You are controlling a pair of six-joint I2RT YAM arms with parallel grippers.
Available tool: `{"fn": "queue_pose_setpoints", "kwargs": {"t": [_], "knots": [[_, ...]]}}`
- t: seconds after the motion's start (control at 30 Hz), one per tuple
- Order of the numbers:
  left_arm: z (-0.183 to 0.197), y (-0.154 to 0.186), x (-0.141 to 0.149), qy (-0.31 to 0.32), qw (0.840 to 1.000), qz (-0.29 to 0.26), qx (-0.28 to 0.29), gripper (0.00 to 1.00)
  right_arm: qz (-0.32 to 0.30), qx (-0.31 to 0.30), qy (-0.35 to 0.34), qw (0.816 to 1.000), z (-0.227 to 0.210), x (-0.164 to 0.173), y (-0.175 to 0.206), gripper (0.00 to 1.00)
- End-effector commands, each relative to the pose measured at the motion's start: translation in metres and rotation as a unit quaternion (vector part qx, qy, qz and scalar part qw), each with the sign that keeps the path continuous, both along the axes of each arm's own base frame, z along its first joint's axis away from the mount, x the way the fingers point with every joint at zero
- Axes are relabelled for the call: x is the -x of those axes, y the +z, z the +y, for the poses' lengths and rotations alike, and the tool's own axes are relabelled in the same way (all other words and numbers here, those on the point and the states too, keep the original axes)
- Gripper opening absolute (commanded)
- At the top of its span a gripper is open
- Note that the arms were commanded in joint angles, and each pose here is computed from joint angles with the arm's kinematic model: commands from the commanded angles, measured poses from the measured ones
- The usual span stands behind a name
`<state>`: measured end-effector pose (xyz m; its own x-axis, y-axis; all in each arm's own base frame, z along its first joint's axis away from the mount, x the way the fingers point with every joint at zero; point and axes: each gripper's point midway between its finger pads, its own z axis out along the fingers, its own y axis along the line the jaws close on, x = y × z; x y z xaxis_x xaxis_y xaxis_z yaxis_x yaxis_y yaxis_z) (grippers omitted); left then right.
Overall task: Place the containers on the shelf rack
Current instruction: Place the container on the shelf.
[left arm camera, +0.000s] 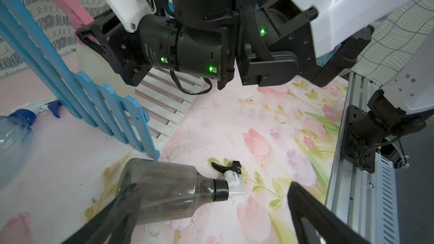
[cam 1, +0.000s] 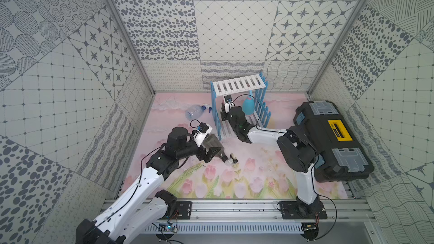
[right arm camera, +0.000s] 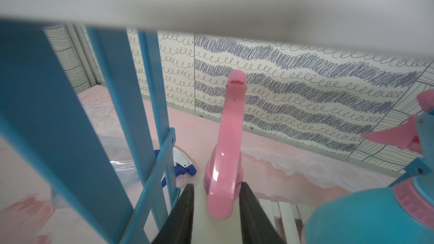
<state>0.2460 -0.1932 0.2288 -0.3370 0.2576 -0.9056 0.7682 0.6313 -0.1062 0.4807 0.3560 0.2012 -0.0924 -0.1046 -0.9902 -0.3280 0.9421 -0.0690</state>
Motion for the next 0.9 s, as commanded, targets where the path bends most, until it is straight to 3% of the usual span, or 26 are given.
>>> {"fn": "queue_pose_setpoints", "kwargs": {"t": [0.0,0.17,0.3,0.53,0.87], "knots": [[0.002,0.002,-0.003,0.002,1.000,-0.010,-0.008,0.99,-0.008,-0.006,0.003,1.000,0.004,-0.004,0.006,0.40],[0.003,0.003,-0.004,0.006,1.000,-0.013,-0.010,0.99,-0.009,-0.008,0.005,1.000,0.000,0.002,0.011,0.56],[0.019,0.010,-0.012,0.053,0.997,-0.040,-0.025,0.99,-0.009,-0.011,0.007,1.000,-0.012,0.015,0.022,0.75],[0.040,0.018,-0.023,0.108,0.993,-0.044,-0.022,0.99,-0.017,-0.019,0.028,0.999,-0.045,0.060,0.062,0.94],[0.071,0.022,-0.104,0.167,0.982,0.073,-0.051,0.99,0.019,-0.045,0.109,0.993,-0.092,0.138,0.105,0.97]]}}
